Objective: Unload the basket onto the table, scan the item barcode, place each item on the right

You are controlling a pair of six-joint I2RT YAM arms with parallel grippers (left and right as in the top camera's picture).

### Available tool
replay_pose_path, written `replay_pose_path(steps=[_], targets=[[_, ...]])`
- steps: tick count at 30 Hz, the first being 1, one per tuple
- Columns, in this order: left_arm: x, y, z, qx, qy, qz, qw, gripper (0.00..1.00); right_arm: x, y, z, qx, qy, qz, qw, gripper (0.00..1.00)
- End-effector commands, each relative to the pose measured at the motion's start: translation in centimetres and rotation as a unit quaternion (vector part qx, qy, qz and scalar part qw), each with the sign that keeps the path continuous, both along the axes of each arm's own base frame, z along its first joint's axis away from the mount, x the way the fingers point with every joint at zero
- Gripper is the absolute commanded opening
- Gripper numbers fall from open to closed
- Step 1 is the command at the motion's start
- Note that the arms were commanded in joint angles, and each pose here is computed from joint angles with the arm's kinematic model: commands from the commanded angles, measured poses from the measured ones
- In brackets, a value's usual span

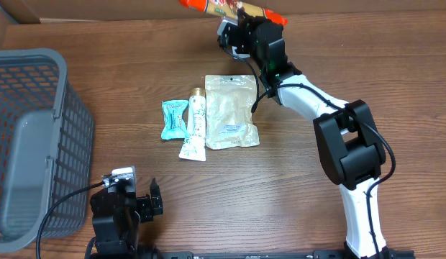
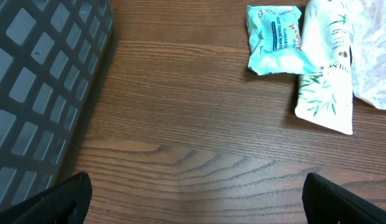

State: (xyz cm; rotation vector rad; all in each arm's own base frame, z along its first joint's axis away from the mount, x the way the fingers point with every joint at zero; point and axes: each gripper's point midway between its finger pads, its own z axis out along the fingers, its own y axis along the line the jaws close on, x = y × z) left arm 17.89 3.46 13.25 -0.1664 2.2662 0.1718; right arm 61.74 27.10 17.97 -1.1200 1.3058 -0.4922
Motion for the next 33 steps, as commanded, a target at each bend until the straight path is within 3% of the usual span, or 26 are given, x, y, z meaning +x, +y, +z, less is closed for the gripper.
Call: replay_pose_path(steps=[1, 15, 20, 24, 28, 33], targets=[[0.1, -0.1, 0.1, 0.004, -0.002, -0.007, 1.000, 1.00, 0.1, 0.1, 6.0, 0.022, -0.063, 0.003, 0.998, 0.04], [0.1, -0.1, 0.1, 0.004, -0.002, -0.007, 1.000, 1.00, -0.3, 0.4, 6.9, 0.030, -0.066, 0.008, 0.997, 0.04], [0.1, -0.1, 0.1, 0.004, -0.002, -0.007, 1.000, 0.99, -1.9, -0.1, 11.5, 0.074, -0.050, 0.004, 0.996, 0.04], [0.1, -0.1, 0.1, 0.004, -0.002, -0.007, 1.000, 1.00, -5.3, -1.8, 16.5, 0.145, 0.018, -0.007, 0.989, 0.04], [0.1, -0.1, 0.1, 0.004, -0.002, -0.007, 1.000, 0.99, -10.7, -4.5, 22.0, 0.290, 0.115, -0.012, 0.950, 0.04], [0.1, -0.1, 0.1, 0.004, -0.002, -0.007, 1.000, 1.00, -16.2, -9.1, 25.9, 0.478, 0.246, -0.003, 0.843, 0.04]])
